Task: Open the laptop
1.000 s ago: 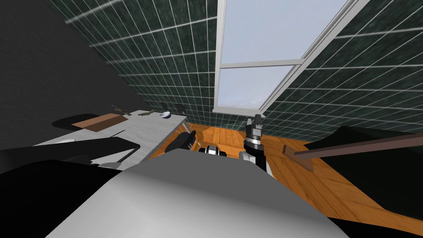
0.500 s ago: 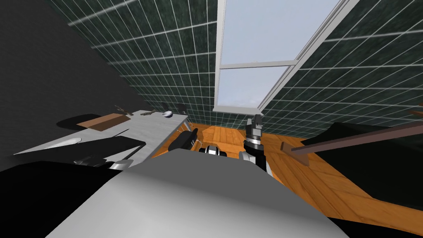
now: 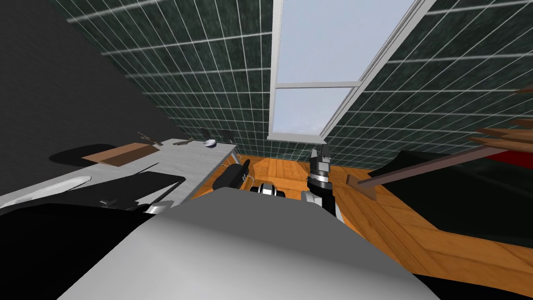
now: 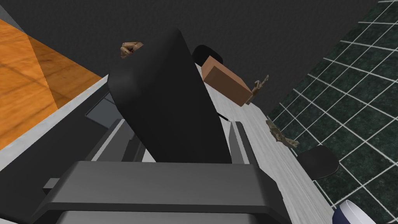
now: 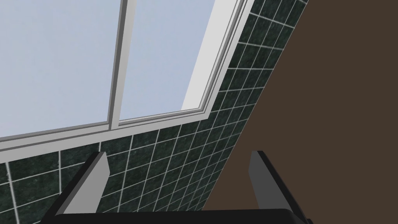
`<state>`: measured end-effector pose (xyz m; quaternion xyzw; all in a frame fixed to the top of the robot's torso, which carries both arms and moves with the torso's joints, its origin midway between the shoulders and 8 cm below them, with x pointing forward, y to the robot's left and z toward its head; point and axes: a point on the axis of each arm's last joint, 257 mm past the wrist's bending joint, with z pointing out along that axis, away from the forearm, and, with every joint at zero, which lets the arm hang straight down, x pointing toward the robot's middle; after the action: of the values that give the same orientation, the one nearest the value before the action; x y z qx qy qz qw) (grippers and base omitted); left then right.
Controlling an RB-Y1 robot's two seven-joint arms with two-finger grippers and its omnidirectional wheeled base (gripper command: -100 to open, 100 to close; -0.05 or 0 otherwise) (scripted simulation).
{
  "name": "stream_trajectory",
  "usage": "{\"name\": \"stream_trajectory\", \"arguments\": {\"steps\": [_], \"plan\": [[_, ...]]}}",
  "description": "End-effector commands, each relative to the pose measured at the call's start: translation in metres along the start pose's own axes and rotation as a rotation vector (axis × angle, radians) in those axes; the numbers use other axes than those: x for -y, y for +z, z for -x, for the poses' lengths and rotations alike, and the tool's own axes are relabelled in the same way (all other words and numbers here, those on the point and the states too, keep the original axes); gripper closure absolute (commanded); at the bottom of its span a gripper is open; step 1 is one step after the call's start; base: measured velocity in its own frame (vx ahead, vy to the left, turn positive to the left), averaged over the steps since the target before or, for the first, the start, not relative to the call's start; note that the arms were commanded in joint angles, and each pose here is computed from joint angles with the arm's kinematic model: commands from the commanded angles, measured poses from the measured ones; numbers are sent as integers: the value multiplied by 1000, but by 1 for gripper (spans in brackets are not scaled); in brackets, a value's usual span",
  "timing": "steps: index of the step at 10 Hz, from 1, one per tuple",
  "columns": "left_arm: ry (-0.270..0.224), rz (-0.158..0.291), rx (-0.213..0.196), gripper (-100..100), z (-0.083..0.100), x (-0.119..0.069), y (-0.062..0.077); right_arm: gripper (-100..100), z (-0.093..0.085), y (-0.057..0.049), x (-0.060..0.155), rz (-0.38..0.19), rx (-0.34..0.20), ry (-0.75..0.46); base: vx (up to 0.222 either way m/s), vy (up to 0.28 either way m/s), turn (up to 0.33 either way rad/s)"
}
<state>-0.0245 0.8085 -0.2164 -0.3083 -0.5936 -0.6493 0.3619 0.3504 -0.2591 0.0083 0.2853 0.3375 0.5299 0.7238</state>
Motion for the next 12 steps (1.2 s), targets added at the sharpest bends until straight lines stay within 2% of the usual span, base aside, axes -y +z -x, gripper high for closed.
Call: {"name": "stream_trajectory", "arguments": {"steps": [1, 7, 8, 9, 12], "plan": [[6, 4, 5, -100, -18, -2, 15, 0, 0, 0, 0, 0, 0, 0, 74, -77, 34], [5, 13, -3, -100, -63, -10, 42, 0, 0, 0, 0, 0, 0, 0, 40, -52, 15], [5, 11, -1, -100, -58, -7, 37, 0, 0, 0, 0, 0, 0, 0, 14, -19, 13], [5, 10, 2, 0, -58, -7, 37, 0, 0, 0, 0, 0, 0, 0, 2, -6, 0], [4, 6, 9, 0, -54, -5, 36, 0, 0, 0, 0, 0, 0, 0, 0, 0, 0]]}}
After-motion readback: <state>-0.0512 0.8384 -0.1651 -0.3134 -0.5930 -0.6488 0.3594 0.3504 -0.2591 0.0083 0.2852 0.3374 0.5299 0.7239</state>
